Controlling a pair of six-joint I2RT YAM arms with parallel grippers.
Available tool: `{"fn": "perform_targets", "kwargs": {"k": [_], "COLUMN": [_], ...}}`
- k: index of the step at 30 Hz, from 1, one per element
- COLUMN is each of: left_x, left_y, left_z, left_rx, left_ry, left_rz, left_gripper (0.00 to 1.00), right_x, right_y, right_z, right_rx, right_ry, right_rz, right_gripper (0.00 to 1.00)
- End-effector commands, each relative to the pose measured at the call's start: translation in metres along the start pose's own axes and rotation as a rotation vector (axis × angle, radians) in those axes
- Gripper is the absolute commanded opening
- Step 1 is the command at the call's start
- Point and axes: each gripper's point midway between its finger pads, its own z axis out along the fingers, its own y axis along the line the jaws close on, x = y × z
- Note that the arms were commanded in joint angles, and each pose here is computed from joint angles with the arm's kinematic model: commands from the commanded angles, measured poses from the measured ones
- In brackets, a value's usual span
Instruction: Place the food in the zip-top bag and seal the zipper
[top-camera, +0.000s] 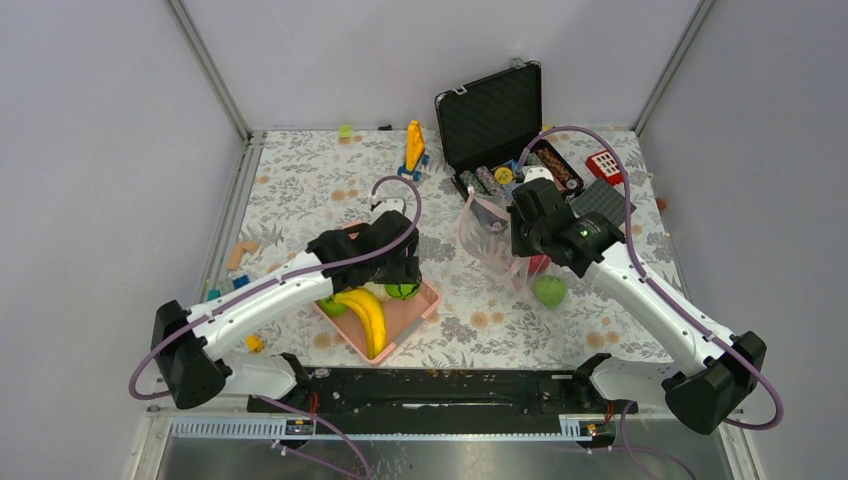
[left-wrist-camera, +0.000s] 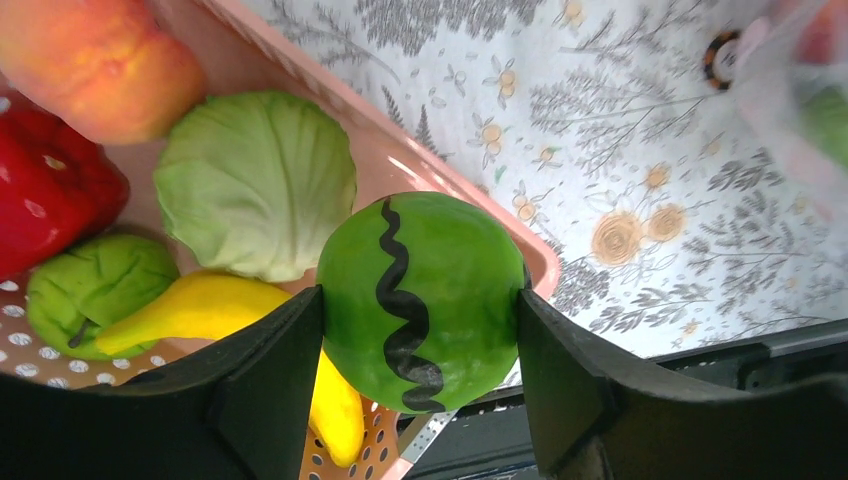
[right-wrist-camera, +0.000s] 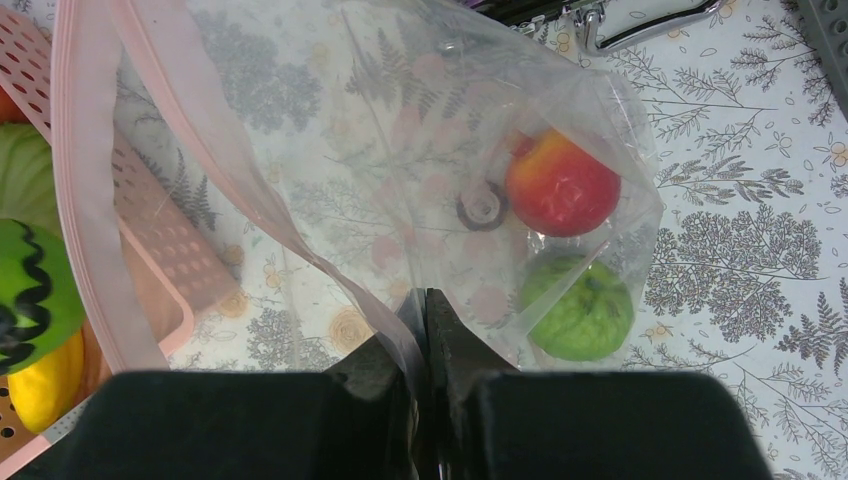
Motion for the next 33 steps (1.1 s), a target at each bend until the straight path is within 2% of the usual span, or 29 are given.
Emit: {"fn": "perform_targets", "kwargs": {"k": [1, 4, 8, 20, 25, 33], "left_x": [-0.047, -0.058, -0.079, -0.148, -0.158, -0.157], "left_y": [-0.006, -0.005, -0.014, -0.099, -0.131, -0.169], "left_z": [-0.034, -0.045, -0.062, -0.137, -0.138, -0.105], "left_rx": [0.038, 0.044, 0.096, 0.568, 0.665, 0.708], "left_ry": [-0.178, -0.223, -0.299, -0.592, -0.593, -0.489], "left_rz": [-0.007, -0.004, -0.007, -0.002, 0.028, 0.092], "left_gripper": [0.18, 0.17, 0.11, 0.08, 0.07, 0.05], "right_x": [-0.006, -0.007, -0.007, -0.007, -0.007, -0.011], "right_y": [0.001, 0.002, 0.005, 0.009, 0.011, 0.007], "right_z": [-0.003, -0.004, -0.005, -0.007, -0.006, -0.012], "right_rx": [-0.021, -0.023, -0.041, -0.070, -0.074, -0.068], "right_ry": [-0.031, -0.036, -0.035, -0.033, -0.038, -0.065], "right_rz": [0.003, 0.004, 0.005, 0.012, 0.017, 0.043], "right_gripper": [0.10, 0.10, 0.10, 0.10, 0.10, 0.10]}}
